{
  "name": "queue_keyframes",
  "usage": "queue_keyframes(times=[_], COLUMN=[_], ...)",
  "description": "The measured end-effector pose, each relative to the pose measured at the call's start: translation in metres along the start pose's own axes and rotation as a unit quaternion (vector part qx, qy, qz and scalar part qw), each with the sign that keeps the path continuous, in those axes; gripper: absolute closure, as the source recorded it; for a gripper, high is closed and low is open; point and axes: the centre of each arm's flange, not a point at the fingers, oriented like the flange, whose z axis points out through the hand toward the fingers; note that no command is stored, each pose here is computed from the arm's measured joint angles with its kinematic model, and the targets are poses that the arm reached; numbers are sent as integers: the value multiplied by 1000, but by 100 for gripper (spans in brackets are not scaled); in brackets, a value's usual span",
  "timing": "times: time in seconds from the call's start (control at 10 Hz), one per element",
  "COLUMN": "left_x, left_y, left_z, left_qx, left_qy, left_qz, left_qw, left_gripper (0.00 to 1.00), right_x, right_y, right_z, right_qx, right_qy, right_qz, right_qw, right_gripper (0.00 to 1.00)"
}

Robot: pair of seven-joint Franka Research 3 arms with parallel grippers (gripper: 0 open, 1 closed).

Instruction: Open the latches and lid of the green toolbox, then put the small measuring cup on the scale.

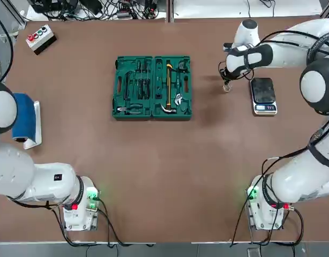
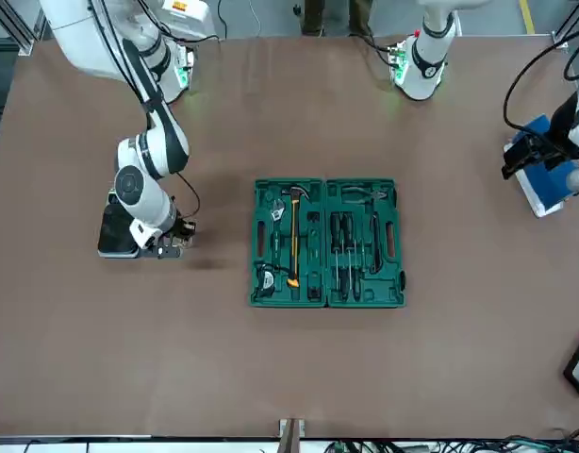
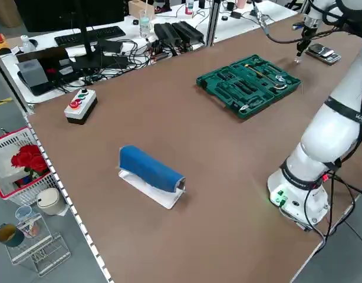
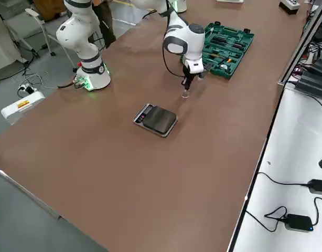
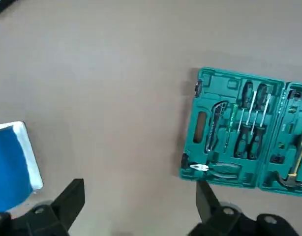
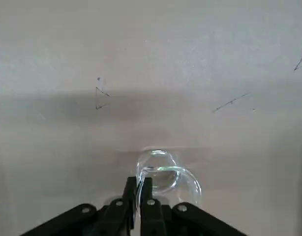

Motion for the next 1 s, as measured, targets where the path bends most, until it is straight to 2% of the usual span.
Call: queue_keyframes(times=[0.5, 0.8, 1.0], left_x=[8, 10, 11], left_y=[-8, -5, -3], left_z=[12, 16, 20], left_qx=[-1, -6, -6], left_qy=[-11, -16, -20], left_qz=[-7, -5, -3], left_qw=[1000, 1000, 1000], left_gripper=[0, 0, 0], right_x=[11, 17, 14], right_y=[11, 63, 102], right_z=[-21, -58, -69], right_qx=[-10, -68, -80], right_qy=[-18, -12, -13], right_qz=[9, 2, -18], right_qw=[1000, 998, 997], right_gripper=[93, 93, 93])
